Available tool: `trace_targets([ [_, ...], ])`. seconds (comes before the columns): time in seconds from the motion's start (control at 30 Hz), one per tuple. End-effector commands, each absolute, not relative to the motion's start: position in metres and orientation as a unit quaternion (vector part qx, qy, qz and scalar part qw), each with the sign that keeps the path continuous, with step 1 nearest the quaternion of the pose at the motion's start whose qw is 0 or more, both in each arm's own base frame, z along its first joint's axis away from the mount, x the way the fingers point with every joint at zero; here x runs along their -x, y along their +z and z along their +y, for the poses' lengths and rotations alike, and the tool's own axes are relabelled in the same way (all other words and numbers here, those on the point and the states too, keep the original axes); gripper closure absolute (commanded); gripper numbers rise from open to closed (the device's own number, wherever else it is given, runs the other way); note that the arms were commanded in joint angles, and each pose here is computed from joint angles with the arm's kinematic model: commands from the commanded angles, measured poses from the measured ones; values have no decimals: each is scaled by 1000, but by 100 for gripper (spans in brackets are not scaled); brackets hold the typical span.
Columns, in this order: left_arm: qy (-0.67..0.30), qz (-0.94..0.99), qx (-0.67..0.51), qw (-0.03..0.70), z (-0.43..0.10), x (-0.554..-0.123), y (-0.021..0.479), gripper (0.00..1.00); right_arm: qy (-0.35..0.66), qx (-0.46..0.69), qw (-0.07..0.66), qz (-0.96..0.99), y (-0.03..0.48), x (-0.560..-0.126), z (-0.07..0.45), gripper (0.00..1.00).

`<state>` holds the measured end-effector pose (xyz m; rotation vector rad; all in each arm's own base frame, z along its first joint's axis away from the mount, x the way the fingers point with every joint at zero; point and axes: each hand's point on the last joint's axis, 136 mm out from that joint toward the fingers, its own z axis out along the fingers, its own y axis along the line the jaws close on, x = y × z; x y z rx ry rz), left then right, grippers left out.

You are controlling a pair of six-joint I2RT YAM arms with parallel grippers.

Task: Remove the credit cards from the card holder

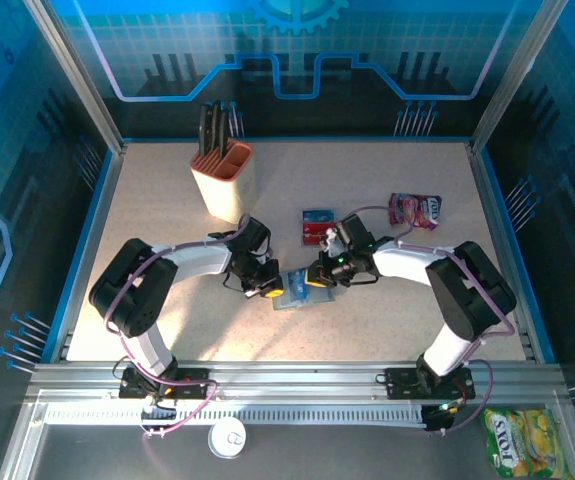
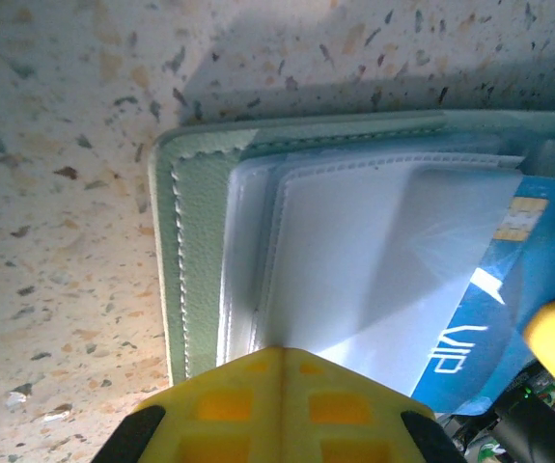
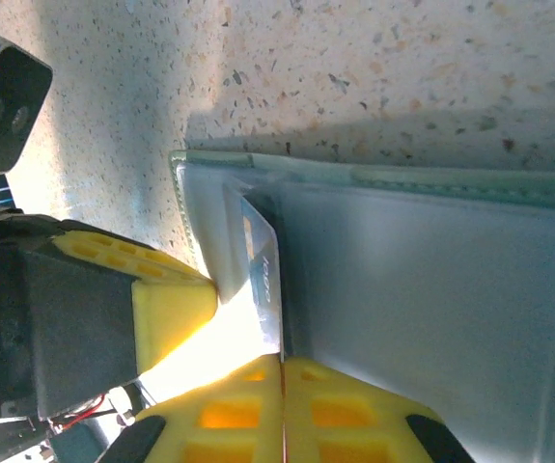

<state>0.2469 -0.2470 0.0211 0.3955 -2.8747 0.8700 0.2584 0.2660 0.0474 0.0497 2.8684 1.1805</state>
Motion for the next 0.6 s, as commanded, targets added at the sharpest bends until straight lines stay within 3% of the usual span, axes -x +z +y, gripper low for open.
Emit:
trace_targets([
  [0.0,237,-959,-135,79,-230,-233,5,100,355,-6,33,934,55,-259,251,92],
  [0.57,257,-957,-121,64,-238,-245,17,100,296,82,86,948,98,-277,229,96],
])
